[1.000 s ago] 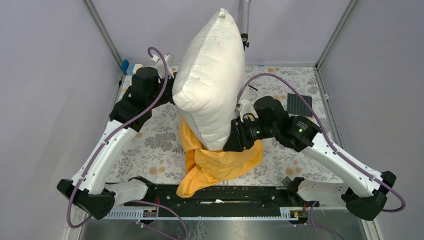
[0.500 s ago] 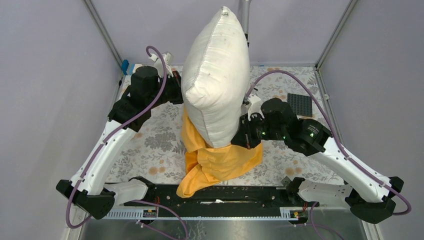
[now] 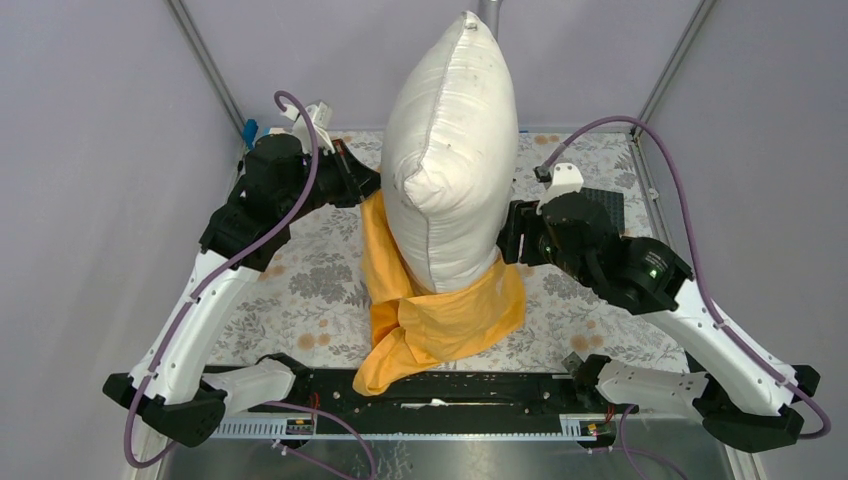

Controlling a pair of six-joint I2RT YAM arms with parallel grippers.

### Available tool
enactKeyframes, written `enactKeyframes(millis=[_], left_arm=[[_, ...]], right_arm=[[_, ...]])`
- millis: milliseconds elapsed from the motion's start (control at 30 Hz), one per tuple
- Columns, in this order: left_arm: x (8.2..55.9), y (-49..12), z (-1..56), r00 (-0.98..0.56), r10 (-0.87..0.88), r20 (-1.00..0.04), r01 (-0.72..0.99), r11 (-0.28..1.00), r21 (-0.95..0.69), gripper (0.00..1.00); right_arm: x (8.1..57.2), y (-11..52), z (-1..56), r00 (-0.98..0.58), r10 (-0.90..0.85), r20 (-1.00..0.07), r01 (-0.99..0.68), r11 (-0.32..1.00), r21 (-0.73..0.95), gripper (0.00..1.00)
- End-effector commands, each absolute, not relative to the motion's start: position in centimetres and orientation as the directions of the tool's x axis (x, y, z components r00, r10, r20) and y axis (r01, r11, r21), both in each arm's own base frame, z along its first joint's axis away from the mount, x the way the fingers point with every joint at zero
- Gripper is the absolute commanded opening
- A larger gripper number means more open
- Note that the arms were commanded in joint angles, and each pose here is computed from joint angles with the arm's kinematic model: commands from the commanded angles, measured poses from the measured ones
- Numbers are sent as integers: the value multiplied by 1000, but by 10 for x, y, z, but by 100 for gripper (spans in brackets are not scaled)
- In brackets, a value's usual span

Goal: Put the pillow into the pillowcase

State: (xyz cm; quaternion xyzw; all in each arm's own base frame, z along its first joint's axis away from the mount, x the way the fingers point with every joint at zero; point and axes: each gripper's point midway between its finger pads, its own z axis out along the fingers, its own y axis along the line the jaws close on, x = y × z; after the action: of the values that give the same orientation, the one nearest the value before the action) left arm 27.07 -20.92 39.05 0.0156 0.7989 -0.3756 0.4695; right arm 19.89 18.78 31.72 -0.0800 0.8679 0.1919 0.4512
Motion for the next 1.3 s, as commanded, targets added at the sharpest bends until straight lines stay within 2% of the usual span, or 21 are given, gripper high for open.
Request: enactKeyframes(millis=[0,100,167,267,467,567,933,1167,1267], left_arm=[[267,-205,421,-470,-358,-807,435,701,-565,0],[267,-205,421,-470,-356,-807,436,701,-564,0],[267,-205,421,-471,-356,-807,438,700,-564,0],[267,-205,421,-472,-355,-807,437,701,-564,0],[266,-206,416,-481,-345,-806,442,698,-563,0],[266,-206,414,-478,-343,-808,446,698,-560,0],[264,-209,410,-480,-346,-806,460,683,-567,0],[265,-211,417,-471,-351,-809,475,673,-568,0],[265,-212,419,-470,-351,-810,478,670,-568,0]], right_arm=[[233,158,334,-499,140,-855,-131,963,234,60],[251,151,329,-516,205,-832,-94,952,293,49],[264,147,323,-527,243,-814,-78,941,331,46],[283,149,313,-556,258,-790,-65,934,351,46],[304,177,300,-609,211,-765,-147,918,370,57],[309,178,285,-636,189,-748,-128,930,344,58],[314,173,250,-681,137,-719,-96,957,274,47],[345,181,266,-644,115,-756,-103,966,235,47],[357,184,266,-641,105,-760,-99,971,218,42]])
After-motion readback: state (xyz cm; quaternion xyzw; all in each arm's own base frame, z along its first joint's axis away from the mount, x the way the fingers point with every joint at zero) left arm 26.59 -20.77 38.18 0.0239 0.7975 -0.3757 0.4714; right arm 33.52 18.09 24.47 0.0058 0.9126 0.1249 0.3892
